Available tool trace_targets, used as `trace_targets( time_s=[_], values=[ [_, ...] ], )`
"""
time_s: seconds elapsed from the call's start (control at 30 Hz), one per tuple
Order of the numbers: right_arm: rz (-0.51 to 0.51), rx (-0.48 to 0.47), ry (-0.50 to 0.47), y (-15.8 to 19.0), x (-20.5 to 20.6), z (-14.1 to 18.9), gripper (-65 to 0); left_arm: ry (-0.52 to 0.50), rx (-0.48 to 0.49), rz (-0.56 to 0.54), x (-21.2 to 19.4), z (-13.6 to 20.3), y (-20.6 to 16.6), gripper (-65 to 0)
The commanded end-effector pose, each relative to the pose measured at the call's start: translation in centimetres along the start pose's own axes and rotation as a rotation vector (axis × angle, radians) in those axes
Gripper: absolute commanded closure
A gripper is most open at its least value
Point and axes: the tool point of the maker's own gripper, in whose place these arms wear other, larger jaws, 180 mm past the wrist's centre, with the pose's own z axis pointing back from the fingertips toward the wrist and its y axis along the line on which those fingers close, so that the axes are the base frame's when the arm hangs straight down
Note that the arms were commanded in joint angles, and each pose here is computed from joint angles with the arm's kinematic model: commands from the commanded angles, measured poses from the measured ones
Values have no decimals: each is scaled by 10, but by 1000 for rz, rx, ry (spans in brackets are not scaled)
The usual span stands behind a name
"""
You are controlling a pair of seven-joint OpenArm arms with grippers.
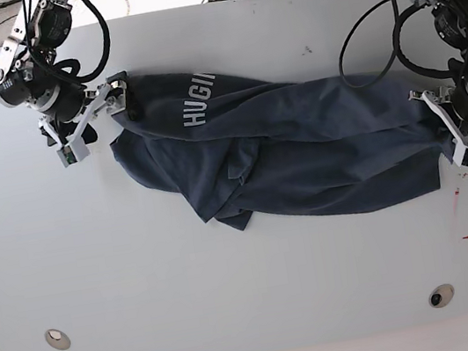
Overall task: Fold the T-shirt properly
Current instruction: 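Shift the right gripper along the shirt edge, keeping hold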
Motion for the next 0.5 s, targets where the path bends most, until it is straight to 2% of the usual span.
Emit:
trace_targets(
  time_s=[0.0,0.3,0.47],
  values=[
    [-6,-3,-39,-5,12,-3,-650,-40,21,-15,12,6,7,0],
    [-75,-19,-129,-26,32,-20,-528,-18,11,-14,3,4,3,0],
    [-111,-29,-156,-39,43,-24,-520,-14,13,-15,2,4,3,0]
  ],
)
